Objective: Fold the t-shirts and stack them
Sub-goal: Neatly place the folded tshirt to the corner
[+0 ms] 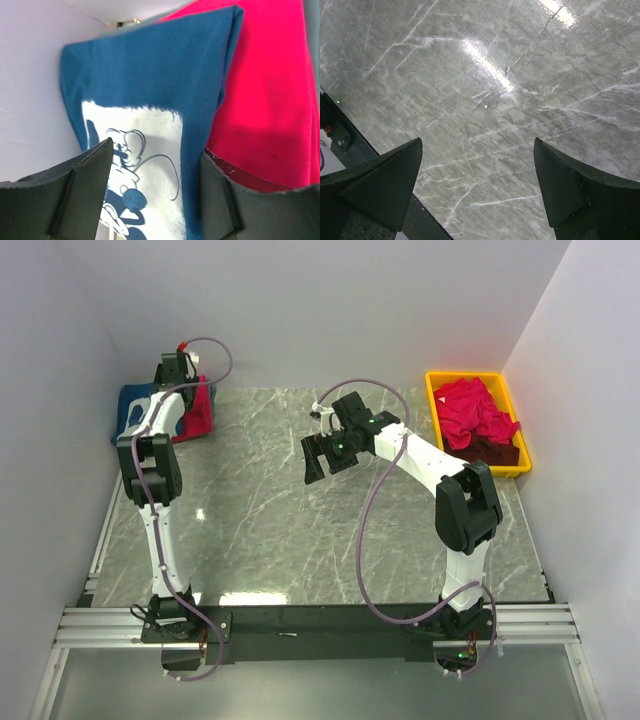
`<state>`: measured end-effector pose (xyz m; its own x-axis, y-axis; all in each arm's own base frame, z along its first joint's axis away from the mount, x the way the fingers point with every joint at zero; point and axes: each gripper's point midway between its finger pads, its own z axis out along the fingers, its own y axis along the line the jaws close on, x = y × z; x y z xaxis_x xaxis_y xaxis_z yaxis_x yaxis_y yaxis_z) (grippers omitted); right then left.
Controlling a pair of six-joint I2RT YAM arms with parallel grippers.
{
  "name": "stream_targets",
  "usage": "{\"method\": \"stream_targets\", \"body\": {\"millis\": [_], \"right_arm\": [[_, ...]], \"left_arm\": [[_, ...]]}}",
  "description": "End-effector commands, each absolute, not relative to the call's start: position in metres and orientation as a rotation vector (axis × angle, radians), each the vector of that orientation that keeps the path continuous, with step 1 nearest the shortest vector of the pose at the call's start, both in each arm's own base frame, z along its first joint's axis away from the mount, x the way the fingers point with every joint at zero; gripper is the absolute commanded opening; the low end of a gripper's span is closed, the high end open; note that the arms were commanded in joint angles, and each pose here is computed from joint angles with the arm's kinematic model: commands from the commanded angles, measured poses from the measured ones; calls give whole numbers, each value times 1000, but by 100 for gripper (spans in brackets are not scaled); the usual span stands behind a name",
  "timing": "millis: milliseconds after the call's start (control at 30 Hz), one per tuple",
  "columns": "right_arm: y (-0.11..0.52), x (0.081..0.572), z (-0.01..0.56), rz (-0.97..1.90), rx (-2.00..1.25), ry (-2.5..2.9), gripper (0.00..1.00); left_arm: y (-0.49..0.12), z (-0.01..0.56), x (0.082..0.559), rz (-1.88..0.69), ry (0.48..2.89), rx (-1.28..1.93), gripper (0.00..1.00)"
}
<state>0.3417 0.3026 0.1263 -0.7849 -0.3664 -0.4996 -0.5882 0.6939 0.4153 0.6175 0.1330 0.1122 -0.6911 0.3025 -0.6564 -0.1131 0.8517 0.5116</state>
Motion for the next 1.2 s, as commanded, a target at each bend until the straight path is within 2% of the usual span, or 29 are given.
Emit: {"method": "stream_targets", "body": {"millis": [0, 300, 433, 700, 967, 1167], "right_arm": [[305, 347, 137, 833, -732, 2493, 98], [304, 350, 135, 839, -720, 2500, 98], [303, 350, 133, 841, -715, 2505, 98], [305, 350, 130, 852, -713, 2511, 98], [305, 349, 126, 856, -716, 2519, 98], [305, 349, 125, 858, -716, 2522, 98]], "left_arm": [[141, 130, 623, 715, 2201, 132, 69], [138, 113, 626, 689, 2231, 153, 73], [134, 112, 626, 654, 2235, 154, 78], [124, 120, 628, 598, 2219, 160, 83], [122, 120, 629, 594, 2213, 166, 83], [135, 109, 632, 693, 2224, 164, 75]]}}
